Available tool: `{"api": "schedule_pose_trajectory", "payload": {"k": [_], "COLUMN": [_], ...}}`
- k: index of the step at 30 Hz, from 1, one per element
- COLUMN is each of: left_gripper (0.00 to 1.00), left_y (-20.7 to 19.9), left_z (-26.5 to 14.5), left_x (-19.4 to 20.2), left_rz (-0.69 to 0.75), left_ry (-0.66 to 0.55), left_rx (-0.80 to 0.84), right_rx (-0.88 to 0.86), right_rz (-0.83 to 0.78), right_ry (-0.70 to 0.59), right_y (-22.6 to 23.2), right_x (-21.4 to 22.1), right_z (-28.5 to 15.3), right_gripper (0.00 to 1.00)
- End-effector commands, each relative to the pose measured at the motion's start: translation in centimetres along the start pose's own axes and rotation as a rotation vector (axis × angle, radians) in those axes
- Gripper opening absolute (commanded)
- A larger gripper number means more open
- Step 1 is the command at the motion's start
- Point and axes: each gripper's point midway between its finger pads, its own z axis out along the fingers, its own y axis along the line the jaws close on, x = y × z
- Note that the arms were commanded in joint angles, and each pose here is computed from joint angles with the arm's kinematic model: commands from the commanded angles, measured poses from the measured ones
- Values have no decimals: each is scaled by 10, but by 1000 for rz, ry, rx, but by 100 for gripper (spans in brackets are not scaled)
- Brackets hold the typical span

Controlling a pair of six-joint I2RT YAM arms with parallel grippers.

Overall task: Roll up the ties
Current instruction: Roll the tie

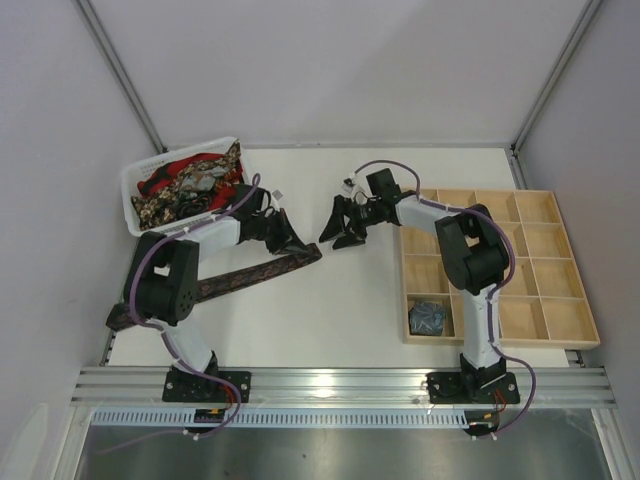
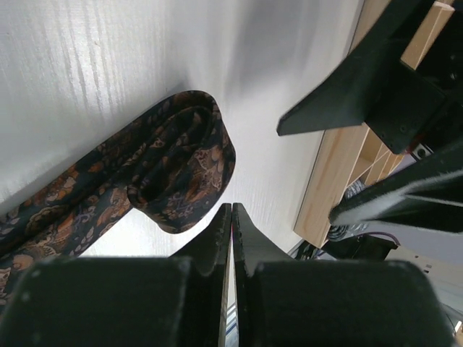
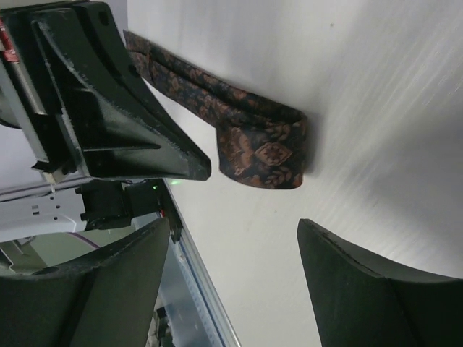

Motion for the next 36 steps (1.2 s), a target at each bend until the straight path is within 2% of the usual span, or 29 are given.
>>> {"api": "schedule_pose_trajectory", "payload": {"k": [1,9,23,26,31,36], "left_gripper": [6,5,4,4,3,3], "left_y": [6,30,50,52,58,63], "left_z": [5,7,6,7,6,6], "left_x": [-2,-8,-4,-4,-4,-4], "left_rz": [0,-8,-12,-16,-27,-24], "left_ry": [-8,-8,18,19,23,27], "left_rx": [-9,-61,-82,-82,-81,-92], "right_rx": [-77,-88,-163,-150,-138,-134], "right_rz": [-70,-51,1,32,66,98], "right_ry": [27,59,123,132,143,127], "right_y": [1,-21,-23,-24,-27,-29], "right_x": [-11,-10,-2,1,6,4], "right_z": [7,23,63,71,79,87], "right_gripper": [78,72,63,57,53,42]}}
